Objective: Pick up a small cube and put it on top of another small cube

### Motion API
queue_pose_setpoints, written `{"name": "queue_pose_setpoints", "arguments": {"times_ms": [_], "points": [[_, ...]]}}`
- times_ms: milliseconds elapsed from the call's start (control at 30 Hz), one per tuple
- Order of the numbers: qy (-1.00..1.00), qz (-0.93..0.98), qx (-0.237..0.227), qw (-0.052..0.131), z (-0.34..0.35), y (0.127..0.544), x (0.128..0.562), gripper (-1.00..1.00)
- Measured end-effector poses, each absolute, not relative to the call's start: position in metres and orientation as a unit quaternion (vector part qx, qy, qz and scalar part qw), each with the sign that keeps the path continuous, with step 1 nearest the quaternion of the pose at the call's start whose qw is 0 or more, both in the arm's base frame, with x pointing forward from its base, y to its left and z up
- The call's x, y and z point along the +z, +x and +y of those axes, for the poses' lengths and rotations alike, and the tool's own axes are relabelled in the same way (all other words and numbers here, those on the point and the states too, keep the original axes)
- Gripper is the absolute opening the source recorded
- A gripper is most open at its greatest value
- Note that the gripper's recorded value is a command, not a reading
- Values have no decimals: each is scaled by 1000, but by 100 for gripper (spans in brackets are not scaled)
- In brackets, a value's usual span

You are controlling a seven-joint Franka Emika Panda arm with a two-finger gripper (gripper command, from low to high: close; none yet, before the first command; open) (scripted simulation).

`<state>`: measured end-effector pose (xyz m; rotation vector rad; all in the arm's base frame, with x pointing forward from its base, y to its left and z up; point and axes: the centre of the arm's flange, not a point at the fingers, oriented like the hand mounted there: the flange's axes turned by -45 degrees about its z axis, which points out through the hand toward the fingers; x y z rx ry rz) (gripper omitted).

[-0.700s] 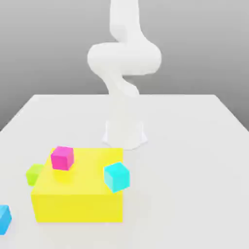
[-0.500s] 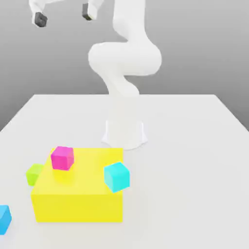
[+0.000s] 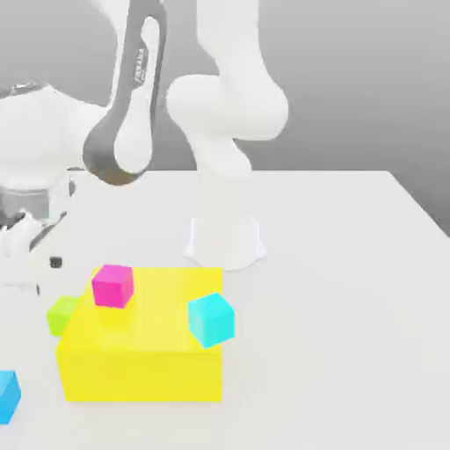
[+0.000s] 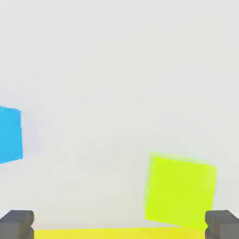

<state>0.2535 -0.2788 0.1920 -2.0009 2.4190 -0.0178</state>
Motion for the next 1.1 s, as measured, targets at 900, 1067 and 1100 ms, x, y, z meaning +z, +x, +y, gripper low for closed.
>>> {"name": "queue_pose_setpoints", "arguments": {"times_ms": [900, 1067, 1100], "points": [[-757, 652, -40, 0, -231, 320, 281, -100], [-826, 562, -45, -8, -190, 333, 337, -100], [-836, 547, -41, -8, -184, 330, 345, -100]]}}
